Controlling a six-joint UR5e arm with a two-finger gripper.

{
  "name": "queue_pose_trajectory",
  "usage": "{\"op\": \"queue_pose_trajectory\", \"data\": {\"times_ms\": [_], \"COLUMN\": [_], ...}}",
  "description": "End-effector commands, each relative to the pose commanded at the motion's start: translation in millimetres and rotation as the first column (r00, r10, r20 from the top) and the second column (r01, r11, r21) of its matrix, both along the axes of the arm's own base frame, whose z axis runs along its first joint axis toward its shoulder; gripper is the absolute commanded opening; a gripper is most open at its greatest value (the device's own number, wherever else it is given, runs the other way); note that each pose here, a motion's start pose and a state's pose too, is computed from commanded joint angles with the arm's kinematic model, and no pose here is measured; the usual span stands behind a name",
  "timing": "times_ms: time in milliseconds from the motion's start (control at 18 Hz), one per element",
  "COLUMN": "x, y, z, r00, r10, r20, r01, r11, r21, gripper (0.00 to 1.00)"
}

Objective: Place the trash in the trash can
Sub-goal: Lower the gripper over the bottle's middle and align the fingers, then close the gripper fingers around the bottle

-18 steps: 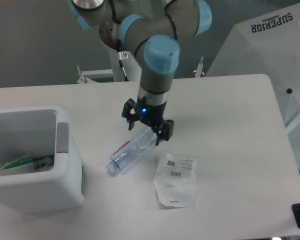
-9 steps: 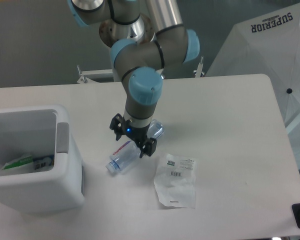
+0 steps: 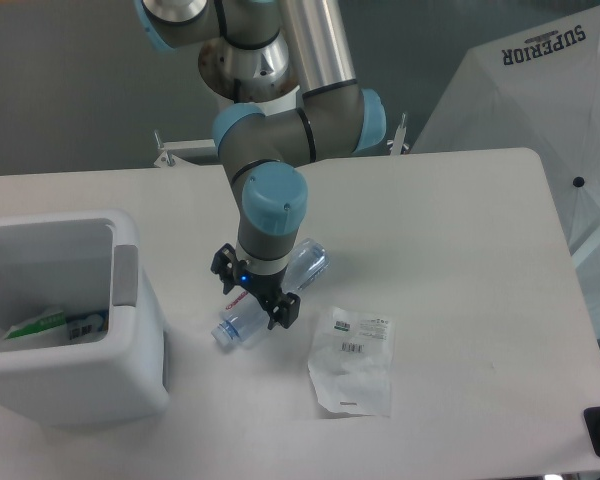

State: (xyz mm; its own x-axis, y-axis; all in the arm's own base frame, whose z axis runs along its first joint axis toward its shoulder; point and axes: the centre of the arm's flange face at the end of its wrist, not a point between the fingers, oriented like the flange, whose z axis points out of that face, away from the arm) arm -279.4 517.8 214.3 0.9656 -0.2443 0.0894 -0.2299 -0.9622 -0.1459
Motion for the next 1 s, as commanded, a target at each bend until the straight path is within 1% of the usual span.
{"op": "queue_pose_trajectory", "data": {"times_ms": [222, 500, 778, 833, 889, 1000], "x": [5, 8, 11, 11, 11, 11], "y": [3, 7, 5, 5, 5, 5], "z": [-12, -21, -30, -29, -29, -29], "r00": [1.000, 0.999, 1.000, 0.999, 0.999, 1.000], "r10": [-0.015, -0.018, -0.022, -0.022, -0.022, -0.020], "r20": [-0.014, -0.031, -0.022, -0.024, -0.023, -0.023], "r01": [0.015, 0.018, 0.021, 0.021, 0.021, 0.020], "r11": [1.000, 1.000, 0.999, 0.999, 0.999, 0.999], "r21": [-0.026, -0.018, -0.030, -0.028, -0.029, -0.029], "gripper": [1.00, 1.00, 1.00, 0.99, 0.95, 0.84]}}
